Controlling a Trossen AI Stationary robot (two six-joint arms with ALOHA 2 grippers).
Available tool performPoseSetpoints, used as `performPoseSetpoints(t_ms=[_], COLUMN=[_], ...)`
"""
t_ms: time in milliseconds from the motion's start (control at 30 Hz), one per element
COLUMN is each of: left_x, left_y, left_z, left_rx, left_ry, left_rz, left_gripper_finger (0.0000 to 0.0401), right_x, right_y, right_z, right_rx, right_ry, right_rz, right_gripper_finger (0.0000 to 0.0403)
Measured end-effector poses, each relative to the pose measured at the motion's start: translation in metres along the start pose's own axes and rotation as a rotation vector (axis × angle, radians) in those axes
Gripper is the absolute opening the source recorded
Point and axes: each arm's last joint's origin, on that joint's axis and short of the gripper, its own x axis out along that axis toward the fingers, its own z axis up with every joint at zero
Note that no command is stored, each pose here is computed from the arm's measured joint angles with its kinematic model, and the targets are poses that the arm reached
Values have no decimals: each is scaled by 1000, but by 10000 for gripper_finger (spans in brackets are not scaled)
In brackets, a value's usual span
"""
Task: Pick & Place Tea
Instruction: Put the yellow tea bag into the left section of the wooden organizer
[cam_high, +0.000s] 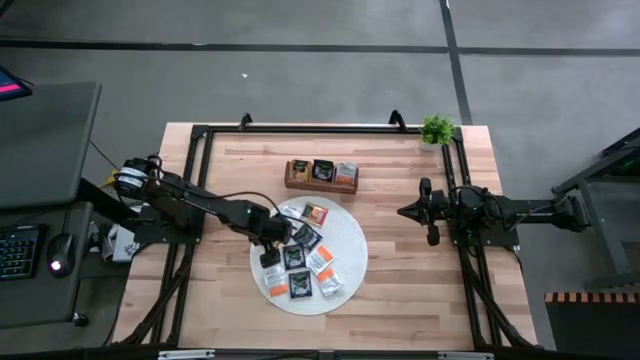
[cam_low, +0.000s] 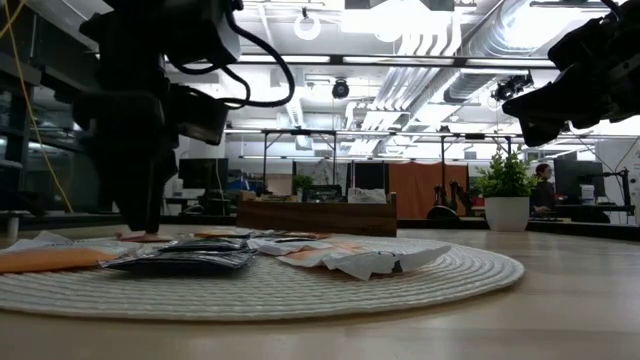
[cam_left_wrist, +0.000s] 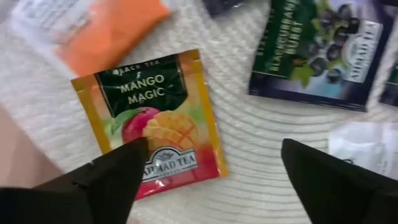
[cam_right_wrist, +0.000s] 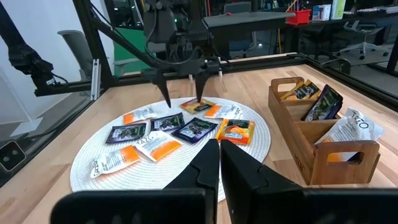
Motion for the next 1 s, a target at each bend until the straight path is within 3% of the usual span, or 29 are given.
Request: performPoseSetpoints(t_ms=[233, 533, 1000], left_x=[-7, -18, -18], left_y=[-2, 9, 11], left_z=[4, 14, 15], left_rx=[-64, -108, -196], left_ry=[7, -36, -40], left_rz=[19, 172, 155], left_gripper_finger=[399, 399, 399], right_x=[0, 0, 0], right_y=[0, 0, 0], right_z=[0, 0, 0], right_rx=[0, 0, 0], right_ry=[0, 0, 0], right_rz=[0, 0, 0], right_gripper_finger=[12, 12, 12])
